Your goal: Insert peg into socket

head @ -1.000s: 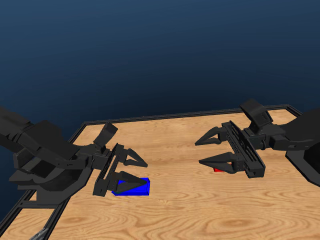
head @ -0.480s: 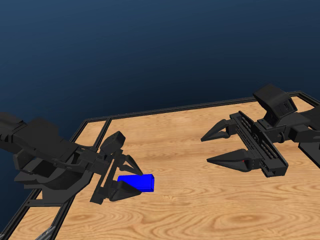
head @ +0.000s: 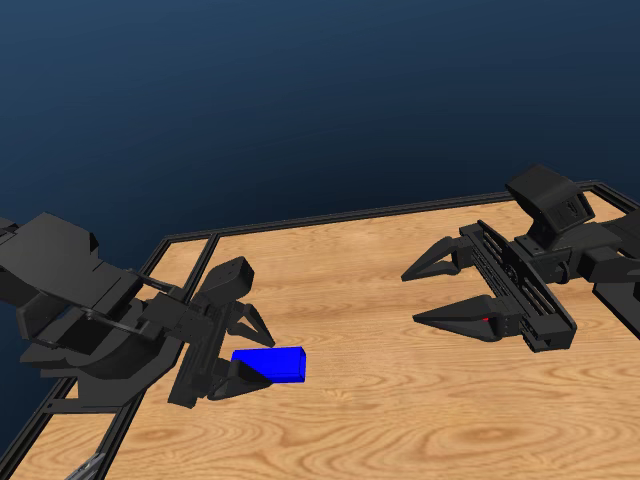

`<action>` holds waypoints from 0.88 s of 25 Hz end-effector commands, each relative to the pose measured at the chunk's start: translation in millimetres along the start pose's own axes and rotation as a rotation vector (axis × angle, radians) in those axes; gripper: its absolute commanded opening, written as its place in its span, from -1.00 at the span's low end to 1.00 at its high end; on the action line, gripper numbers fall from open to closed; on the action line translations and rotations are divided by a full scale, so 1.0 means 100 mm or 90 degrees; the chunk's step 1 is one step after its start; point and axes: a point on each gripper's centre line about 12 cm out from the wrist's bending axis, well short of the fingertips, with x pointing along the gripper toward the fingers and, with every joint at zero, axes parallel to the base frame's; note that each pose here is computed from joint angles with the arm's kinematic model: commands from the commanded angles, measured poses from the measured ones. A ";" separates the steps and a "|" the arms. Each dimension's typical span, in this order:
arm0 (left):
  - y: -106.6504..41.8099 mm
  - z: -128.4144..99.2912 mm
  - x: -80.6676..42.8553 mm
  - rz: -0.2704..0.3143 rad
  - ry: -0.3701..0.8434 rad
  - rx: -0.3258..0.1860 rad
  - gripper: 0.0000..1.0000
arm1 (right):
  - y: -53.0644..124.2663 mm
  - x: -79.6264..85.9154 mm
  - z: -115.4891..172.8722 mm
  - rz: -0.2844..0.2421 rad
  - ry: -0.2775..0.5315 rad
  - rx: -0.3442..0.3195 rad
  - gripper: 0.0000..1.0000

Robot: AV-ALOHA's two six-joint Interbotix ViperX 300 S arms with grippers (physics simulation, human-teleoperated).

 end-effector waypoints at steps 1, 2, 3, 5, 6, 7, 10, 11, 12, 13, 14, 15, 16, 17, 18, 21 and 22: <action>0.00 0.04 -0.04 0.027 0.018 -0.019 1.00 | 0.01 -0.03 0.14 0.003 -0.038 0.004 1.00; -0.02 0.10 -0.06 0.025 0.008 -0.024 1.00 | 0.01 -0.03 0.14 0.003 -0.039 0.004 1.00; 0.01 0.00 -0.02 0.042 0.032 -0.016 1.00 | 0.01 -0.04 0.13 0.002 -0.036 0.005 1.00; 0.00 0.07 -0.02 0.040 0.017 -0.035 1.00 | 0.01 -0.05 0.15 0.002 -0.041 0.007 1.00; 0.06 0.00 0.04 0.057 0.037 -0.040 1.00 | 0.00 -0.05 0.15 0.001 -0.042 0.009 1.00; 0.01 0.01 0.01 0.049 0.031 -0.029 1.00 | -0.01 -0.05 0.14 -0.001 -0.037 0.011 1.00; 0.08 -0.06 0.12 0.056 0.043 -0.060 1.00 | -0.03 -0.07 0.12 -0.005 -0.039 0.018 1.00; 0.10 -0.08 0.16 0.050 0.040 -0.074 1.00 | -0.04 -0.07 0.12 -0.006 -0.038 0.021 1.00; 0.00 -0.03 0.11 0.026 0.021 -0.069 1.00 | -0.05 -0.08 0.12 -0.008 -0.037 0.024 1.00; 0.07 -0.07 0.18 0.039 0.034 -0.078 1.00 | -0.06 -0.08 0.10 -0.009 -0.034 0.025 1.00; 0.08 -0.09 0.20 0.041 0.040 -0.087 1.00 | -0.06 -0.08 0.10 -0.010 -0.035 0.027 1.00; 0.03 -0.02 0.20 0.019 0.016 -0.087 1.00 | -0.08 -0.08 0.07 -0.014 -0.029 0.030 1.00; 0.06 -0.06 0.26 0.026 0.027 -0.088 1.00 | -0.09 -0.09 0.07 -0.015 -0.029 0.032 1.00; 0.07 -0.10 0.29 0.020 0.027 -0.093 1.00 | -0.11 -0.09 0.06 -0.019 -0.029 0.035 1.00; 0.06 -0.08 0.31 0.015 0.023 -0.094 1.00 | -0.13 -0.10 0.05 -0.023 -0.029 0.038 1.00; 0.05 -0.15 0.37 0.011 0.031 -0.062 -1.00 | -0.21 -0.16 -0.09 -0.045 0.014 0.063 1.00; 0.08 -0.14 0.37 0.015 0.029 -0.080 -1.00 | -0.22 -0.18 -0.15 -0.047 0.033 0.064 1.00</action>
